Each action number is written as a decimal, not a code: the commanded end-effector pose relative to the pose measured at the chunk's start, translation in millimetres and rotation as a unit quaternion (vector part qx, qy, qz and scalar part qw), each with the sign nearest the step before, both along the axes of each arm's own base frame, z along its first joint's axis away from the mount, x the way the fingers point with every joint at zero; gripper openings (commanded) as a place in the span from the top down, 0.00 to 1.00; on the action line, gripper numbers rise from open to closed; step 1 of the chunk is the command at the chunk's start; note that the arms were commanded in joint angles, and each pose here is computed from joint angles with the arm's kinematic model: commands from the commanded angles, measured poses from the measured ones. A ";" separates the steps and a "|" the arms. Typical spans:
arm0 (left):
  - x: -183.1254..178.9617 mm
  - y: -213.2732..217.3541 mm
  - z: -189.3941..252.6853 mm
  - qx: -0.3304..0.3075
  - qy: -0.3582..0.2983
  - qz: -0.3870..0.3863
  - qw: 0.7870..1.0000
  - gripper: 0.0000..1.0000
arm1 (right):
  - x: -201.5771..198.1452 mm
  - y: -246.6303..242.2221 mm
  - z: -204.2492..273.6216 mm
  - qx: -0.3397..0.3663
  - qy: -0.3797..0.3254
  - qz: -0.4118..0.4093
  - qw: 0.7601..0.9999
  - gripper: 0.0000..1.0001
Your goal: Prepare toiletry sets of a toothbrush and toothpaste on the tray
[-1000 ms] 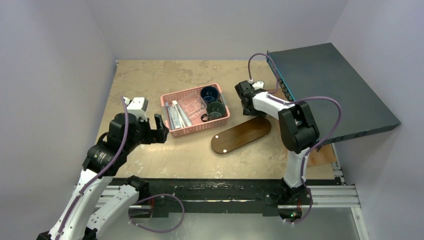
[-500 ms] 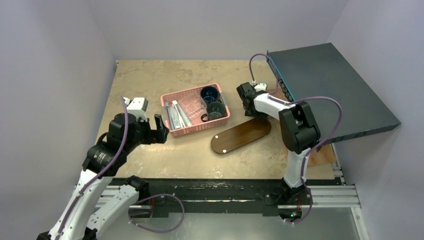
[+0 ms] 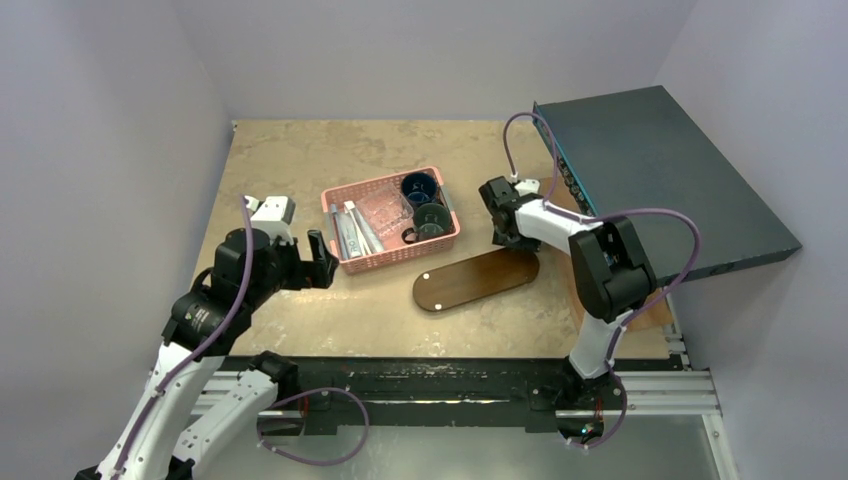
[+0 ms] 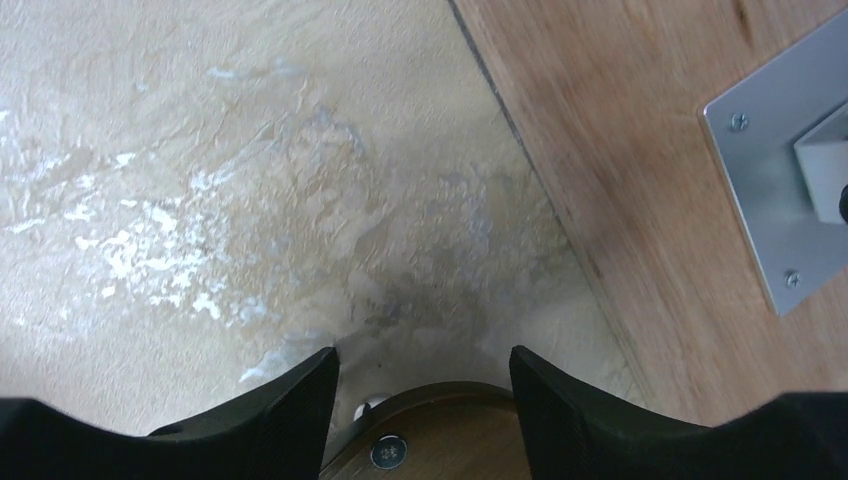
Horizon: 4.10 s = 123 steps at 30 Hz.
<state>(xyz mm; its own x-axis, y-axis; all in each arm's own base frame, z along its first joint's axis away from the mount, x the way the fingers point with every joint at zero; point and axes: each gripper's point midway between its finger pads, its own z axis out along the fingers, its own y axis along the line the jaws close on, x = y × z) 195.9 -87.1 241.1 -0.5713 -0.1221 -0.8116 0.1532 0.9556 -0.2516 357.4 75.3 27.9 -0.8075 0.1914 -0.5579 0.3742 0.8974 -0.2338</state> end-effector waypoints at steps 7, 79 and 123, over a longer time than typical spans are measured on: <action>2.6 -2.3 6.6 -0.002 -0.020 -0.012 1.000 0.03 | -51.7 38.1 -24.3 0.044 0.044 -0.005 0.998 0.35; 6.3 1.8 0.1 0.013 -0.009 0.000 1.000 0.02 | -65.5 132.6 112.9 0.086 -0.101 0.126 0.983 0.33; 6.6 -5.4 -1.1 0.011 -0.007 -0.022 1.000 0.01 | 17.9 254.9 115.2 0.068 -0.059 0.535 0.840 0.52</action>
